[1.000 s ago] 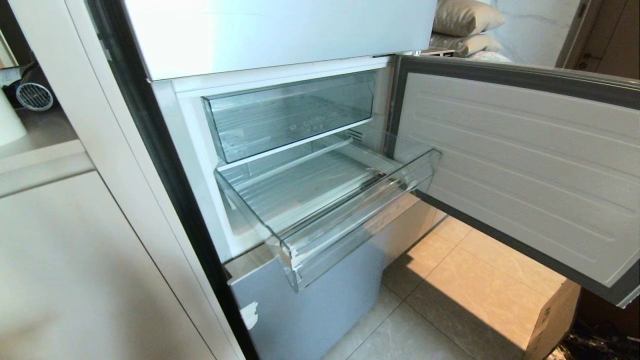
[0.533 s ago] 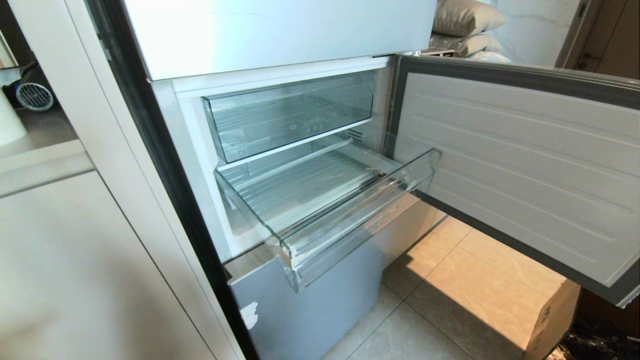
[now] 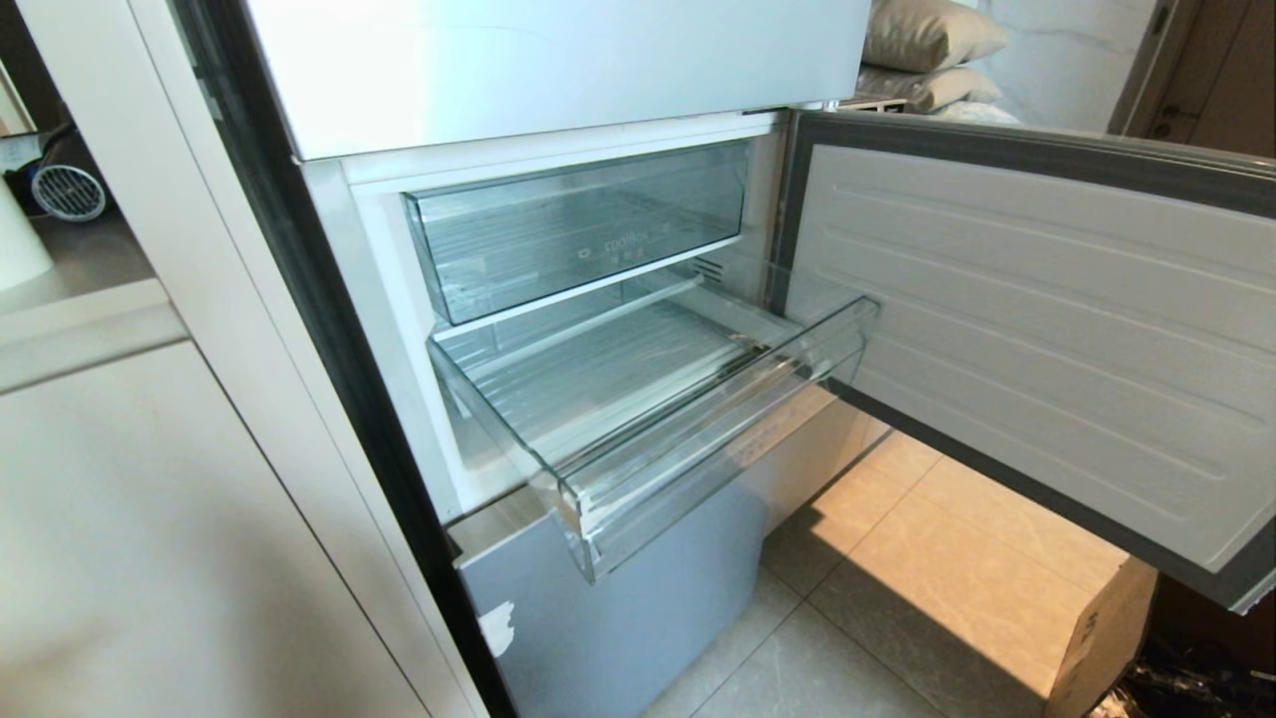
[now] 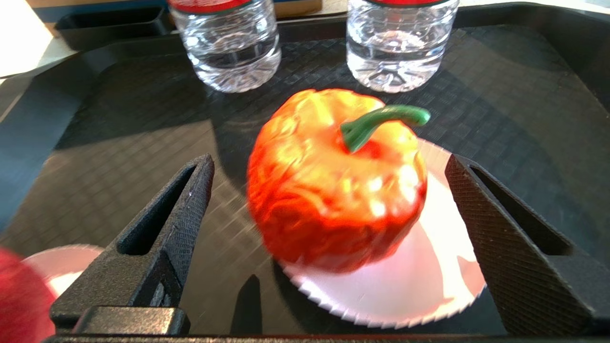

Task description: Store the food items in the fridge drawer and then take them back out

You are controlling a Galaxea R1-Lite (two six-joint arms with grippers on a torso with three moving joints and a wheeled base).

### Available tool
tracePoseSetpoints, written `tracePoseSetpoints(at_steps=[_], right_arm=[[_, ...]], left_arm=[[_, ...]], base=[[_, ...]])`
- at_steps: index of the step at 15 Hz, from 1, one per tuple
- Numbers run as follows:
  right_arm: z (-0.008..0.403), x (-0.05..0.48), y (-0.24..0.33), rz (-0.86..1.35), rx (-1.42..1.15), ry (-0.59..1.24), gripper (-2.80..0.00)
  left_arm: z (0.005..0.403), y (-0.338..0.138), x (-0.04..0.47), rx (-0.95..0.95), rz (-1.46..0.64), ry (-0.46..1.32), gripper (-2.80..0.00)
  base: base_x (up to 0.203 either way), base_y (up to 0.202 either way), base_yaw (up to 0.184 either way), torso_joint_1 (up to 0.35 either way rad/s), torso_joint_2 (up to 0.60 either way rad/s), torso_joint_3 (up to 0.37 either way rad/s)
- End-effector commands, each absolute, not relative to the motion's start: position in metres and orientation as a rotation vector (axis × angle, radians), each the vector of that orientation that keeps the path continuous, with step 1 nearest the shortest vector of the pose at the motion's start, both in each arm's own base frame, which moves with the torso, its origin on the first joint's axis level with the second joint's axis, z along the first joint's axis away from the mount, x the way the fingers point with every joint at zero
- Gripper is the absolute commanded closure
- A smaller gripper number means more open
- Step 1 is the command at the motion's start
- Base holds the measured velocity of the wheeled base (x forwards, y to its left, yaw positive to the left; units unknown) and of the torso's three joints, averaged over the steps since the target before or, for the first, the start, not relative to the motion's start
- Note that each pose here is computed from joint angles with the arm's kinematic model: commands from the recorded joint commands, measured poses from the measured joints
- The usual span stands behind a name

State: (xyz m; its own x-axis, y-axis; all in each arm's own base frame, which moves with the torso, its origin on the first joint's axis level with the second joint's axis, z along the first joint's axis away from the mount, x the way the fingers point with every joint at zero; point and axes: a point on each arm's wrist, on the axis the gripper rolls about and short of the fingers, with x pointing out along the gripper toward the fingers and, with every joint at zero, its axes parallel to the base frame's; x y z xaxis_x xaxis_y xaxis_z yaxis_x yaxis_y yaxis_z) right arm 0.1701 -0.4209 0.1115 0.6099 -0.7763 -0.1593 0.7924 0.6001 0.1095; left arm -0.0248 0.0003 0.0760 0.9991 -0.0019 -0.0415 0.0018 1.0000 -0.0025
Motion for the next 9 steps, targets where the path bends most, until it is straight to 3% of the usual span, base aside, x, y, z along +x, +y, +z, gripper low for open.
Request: tracePoseSetpoints(at_steps=[1,5,6,9], right_arm=[[0.1072,0.1727,-0.4255,-0.906,0.174,0.096,-2.8],[0.1,0.1746,-0.4305,-0.907,0.18,0.1,-2.72],[0.1008,0.1749,-0.4313,-0.907,0.177,0.097,0.0],[0.1039,0.1733,-0.431,-0.91,0.174,0.091,0.0]], left_arm=[[0.076,0.0004,-0.0248,-0.003,0.0,0.041,0.0],[0.076,0.0003,-0.0248,-0.003,-0.001,0.041,0.0],[0.076,0.0003,-0.0248,-0.003,-0.001,0.041,0.0],[0.076,0.0003,-0.0248,-0.003,-0.001,0.041,0.0]], base=[[0.0,0.0,0.0,0.0,0.0,0.0],[0.0,0.0,0.0,0.0,0.0,0.0],[0.0,0.0,0.0,0.0,0.0,0.0],[0.0,0.0,0.0,0.0,0.0,0.0]])
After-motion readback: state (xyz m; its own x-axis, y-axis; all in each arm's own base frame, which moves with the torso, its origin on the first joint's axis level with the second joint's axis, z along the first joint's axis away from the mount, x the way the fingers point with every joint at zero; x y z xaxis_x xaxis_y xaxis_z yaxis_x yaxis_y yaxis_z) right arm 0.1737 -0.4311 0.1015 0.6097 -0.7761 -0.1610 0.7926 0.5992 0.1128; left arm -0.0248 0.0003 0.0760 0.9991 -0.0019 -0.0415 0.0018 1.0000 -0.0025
